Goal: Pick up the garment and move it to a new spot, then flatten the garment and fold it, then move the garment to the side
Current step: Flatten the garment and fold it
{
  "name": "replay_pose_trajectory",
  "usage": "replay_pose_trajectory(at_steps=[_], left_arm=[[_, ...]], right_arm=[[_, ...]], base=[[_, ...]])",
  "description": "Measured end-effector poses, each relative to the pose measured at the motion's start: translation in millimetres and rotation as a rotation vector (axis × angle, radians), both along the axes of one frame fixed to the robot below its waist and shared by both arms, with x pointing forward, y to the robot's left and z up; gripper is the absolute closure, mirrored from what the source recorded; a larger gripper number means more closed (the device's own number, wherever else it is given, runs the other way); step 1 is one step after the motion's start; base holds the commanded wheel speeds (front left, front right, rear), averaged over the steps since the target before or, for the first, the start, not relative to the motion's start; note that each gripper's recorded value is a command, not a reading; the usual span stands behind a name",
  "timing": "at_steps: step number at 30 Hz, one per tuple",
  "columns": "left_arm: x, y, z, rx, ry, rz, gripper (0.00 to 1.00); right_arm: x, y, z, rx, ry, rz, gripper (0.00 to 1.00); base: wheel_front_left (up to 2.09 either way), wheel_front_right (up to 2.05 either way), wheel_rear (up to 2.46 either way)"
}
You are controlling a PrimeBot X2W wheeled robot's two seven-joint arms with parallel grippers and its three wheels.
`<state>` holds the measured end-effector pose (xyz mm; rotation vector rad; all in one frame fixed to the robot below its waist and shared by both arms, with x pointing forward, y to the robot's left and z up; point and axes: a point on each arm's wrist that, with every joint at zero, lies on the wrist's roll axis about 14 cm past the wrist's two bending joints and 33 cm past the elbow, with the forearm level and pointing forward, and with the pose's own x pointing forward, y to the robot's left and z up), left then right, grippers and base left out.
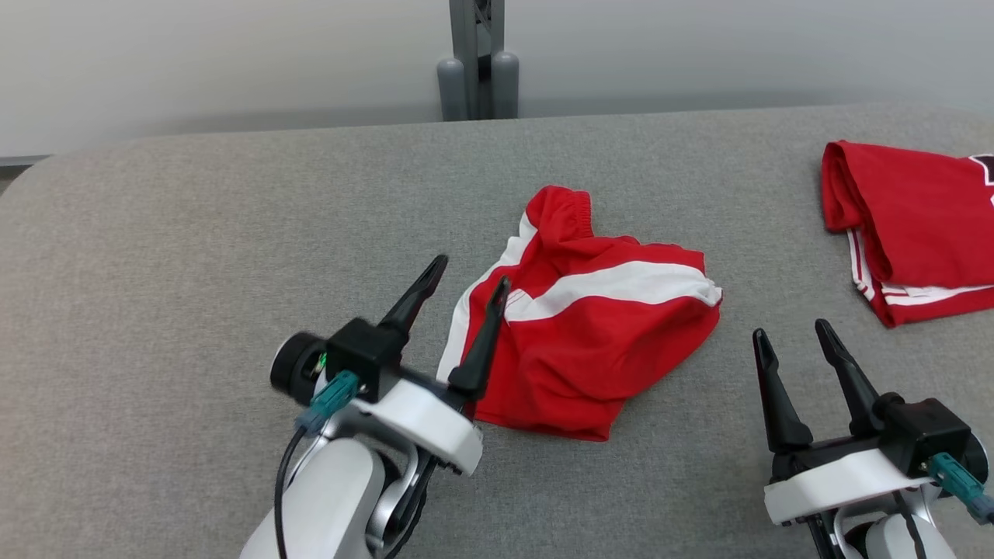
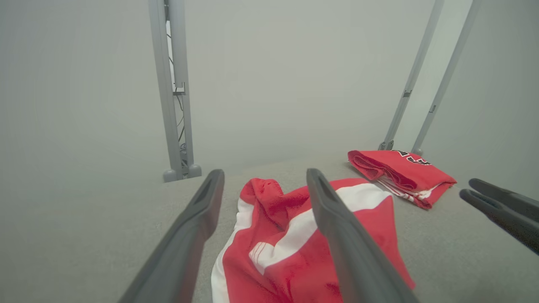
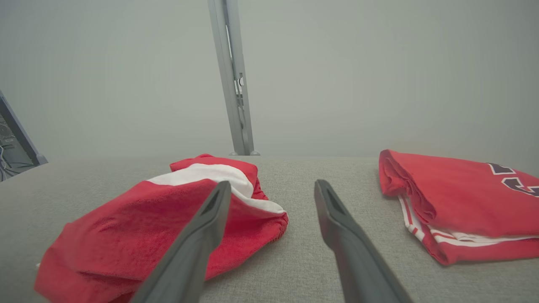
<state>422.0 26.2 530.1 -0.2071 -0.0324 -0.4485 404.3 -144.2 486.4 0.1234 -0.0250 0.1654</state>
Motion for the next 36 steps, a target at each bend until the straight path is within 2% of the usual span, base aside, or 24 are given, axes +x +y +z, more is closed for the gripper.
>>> replay_pose_trajectory(at_steps=[8, 12, 16, 22, 27, 28, 29, 30, 31, 36], left_arm=[[10, -88, 20, 0.103, -0.095, -0.32, 0.0], [1, -119, 8, 0.159, -0.072, -0.445, 0.0], [-13, -147, -23, 0.242, 0.028, -0.575, 0.0], [2, -155, -61, 0.421, 0.115, -0.555, 0.0], [4, -159, -79, 0.492, 0.133, -0.558, 0.0], [5, -159, -82, 0.502, 0.131, -0.557, 0.04], [5, -158, -83, 0.505, 0.127, -0.554, 0.51], [6, -158, -83, 0.502, 0.115, -0.549, 0.9], [7, -158, -82, 0.492, 0.107, -0.545, 1.0], [7, -158, -79, 0.45, 0.081, -0.541, 1.0]], right_arm=[[4, -28, -5, -0.011, 0.015, -0.08, 0.0], [0, -39, -10, -0.017, 0.031, -0.113, 0.0], [-7, -54, -15, -0.026, 0.051, -0.156, 0.0], [-15, -69, -15, -0.038, 0.056, -0.2, 0.0], [-22, -79, -15, -0.042, 0.06, -0.231, 0.0], [-23, -80, -14, -0.042, 0.06, -0.234, 0.0], [-23, -81, -14, -0.043, 0.06, -0.237, 0.0], [-24, -81, -14, -0.043, 0.06, -0.238, 0.0], [-24, -81, -14, -0.043, 0.059, -0.24, 0.0], [-25, -80, -12, -0.041, 0.056, -0.237, 0.0]], base=[[0.0, 0.0, 0.0], [0.0, 0.0, 0.0], [0.0, 0.0, 0.0], [0.0, 0.0, 0.0], [0.0, 0.0, 0.0], [0.0, 0.0, 0.0], [0.0, 0.0, 0.0], [0.0, 0.0, 0.0], [0.0, 0.0, 0.0], [0.0, 0.0, 0.0]])
